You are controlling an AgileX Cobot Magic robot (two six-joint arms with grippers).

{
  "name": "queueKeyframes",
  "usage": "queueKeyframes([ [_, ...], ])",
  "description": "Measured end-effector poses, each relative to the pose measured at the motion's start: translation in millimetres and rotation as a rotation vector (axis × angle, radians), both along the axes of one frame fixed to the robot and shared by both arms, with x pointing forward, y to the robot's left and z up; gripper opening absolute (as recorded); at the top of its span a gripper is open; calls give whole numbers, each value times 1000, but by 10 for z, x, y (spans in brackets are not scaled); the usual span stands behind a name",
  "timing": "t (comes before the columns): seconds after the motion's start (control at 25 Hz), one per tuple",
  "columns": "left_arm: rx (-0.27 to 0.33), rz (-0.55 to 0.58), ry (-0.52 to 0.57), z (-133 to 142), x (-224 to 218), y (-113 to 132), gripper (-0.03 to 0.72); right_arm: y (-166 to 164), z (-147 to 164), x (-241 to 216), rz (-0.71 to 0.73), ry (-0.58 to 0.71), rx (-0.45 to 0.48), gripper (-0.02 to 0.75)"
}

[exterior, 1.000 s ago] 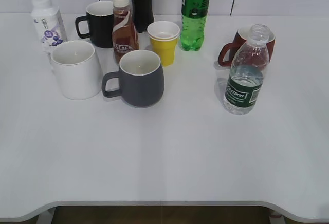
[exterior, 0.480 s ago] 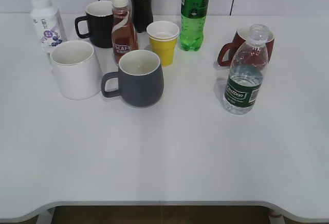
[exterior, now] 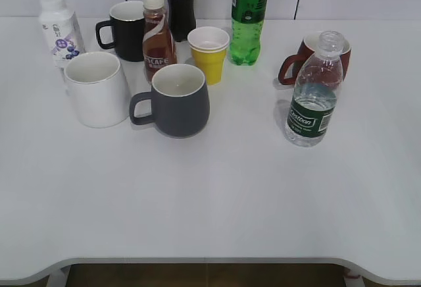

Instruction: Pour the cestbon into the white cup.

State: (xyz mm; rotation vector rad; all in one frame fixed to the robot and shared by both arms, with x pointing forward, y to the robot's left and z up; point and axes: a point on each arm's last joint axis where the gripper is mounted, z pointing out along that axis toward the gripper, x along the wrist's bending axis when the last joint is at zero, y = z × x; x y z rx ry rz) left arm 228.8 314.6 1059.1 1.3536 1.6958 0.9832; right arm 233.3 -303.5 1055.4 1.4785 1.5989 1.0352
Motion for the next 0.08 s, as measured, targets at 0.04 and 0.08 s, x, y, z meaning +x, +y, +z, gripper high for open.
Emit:
queueKeyframes([
  [0.04, 0, 0, 0, 0, 0, 0, 549, 0, 0, 0, -8, 0, 0, 594],
  [0.08, 0, 0, 0, 0, 0, 0, 549, 1, 0, 0, -12, 0, 0, 594],
])
